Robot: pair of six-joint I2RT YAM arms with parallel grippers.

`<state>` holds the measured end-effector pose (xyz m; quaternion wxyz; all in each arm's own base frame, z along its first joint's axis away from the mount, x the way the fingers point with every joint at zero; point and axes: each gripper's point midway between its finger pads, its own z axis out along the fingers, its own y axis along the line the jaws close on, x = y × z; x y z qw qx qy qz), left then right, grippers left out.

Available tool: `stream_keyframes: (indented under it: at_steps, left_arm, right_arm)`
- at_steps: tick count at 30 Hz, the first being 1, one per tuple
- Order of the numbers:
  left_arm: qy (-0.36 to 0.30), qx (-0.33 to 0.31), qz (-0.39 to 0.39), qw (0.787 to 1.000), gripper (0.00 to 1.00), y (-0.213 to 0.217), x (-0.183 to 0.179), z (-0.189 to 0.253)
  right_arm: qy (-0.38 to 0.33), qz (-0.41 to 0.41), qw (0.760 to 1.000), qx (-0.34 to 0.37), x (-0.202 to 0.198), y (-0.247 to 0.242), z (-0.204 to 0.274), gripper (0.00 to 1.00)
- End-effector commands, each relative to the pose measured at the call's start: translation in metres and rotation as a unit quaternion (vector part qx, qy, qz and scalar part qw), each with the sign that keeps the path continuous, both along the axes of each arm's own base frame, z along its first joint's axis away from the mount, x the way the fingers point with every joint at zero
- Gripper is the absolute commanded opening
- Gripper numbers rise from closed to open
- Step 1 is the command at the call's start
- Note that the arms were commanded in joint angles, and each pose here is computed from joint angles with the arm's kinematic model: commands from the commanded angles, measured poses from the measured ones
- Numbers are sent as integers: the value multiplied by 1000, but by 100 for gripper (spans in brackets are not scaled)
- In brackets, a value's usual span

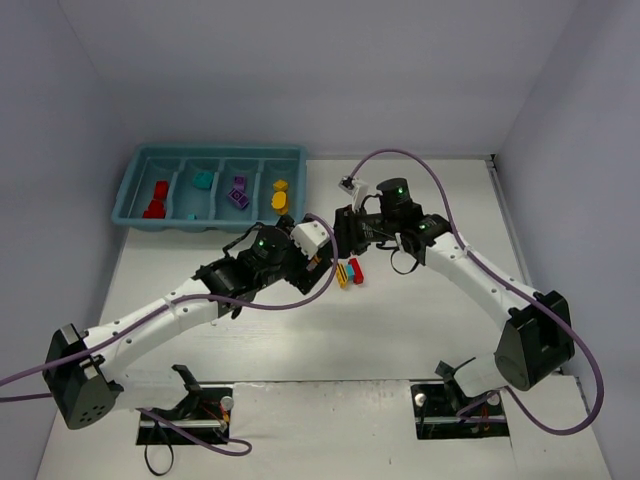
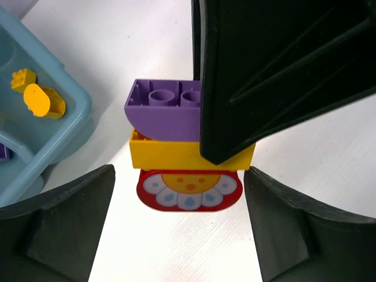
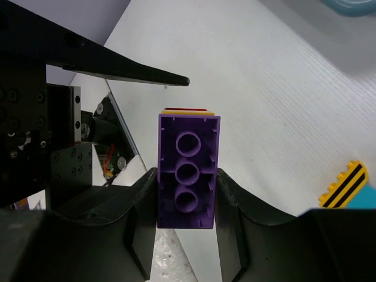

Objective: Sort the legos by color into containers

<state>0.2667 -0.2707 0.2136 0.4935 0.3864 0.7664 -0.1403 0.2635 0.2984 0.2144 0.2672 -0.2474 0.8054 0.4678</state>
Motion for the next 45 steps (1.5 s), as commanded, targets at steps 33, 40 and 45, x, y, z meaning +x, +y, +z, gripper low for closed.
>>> stream_keyframes:
  at_steps: [33, 40, 45]
  left_arm:
    - [129, -258, -279, 916, 52, -21, -20, 108]
    - [155, -268, -294, 904, 0, -25, -24, 103]
    - [172, -264, -299, 901, 0, -24, -29, 96]
  right_arm:
    - [-244, 172, 945, 136, -22, -21, 123, 0]
    - [-244, 172, 945, 135, -24, -22, 120, 0]
    - [-269, 162, 941, 126, -21, -25, 121, 0]
